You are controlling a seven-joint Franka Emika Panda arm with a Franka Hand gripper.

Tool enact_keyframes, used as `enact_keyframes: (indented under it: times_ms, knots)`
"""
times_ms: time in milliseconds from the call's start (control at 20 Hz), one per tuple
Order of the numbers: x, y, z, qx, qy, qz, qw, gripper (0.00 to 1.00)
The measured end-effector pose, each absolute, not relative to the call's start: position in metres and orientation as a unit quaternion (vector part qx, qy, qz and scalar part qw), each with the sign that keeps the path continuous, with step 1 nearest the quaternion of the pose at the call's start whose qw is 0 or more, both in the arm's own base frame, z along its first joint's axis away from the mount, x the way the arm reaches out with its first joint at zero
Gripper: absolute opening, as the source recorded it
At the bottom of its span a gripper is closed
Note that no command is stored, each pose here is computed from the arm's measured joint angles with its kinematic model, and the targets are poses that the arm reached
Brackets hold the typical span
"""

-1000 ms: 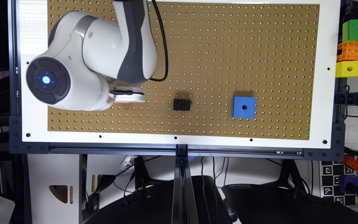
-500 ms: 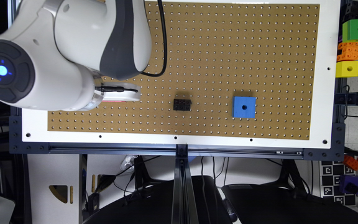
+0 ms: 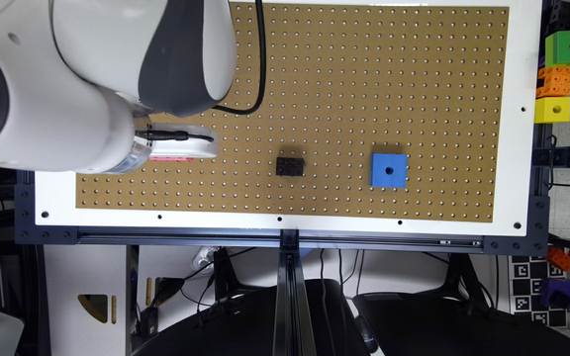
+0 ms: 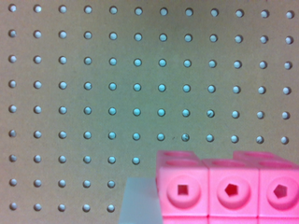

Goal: Pick up pink block.

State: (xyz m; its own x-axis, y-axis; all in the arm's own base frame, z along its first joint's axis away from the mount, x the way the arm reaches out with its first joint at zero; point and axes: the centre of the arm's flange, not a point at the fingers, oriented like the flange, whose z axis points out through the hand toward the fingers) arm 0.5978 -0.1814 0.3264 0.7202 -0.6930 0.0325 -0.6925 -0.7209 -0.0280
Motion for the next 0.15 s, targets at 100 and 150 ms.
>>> enact_keyframes:
  times_ms: [100,150]
  knots:
    - [0.5968,-0.1811,0.3346,-0.927,0.373,-0.0224,0.0067,0.0]
    - [0.596,-0.1808,0.3393,-0.927,0.373,-0.0227,0.0066,0.0]
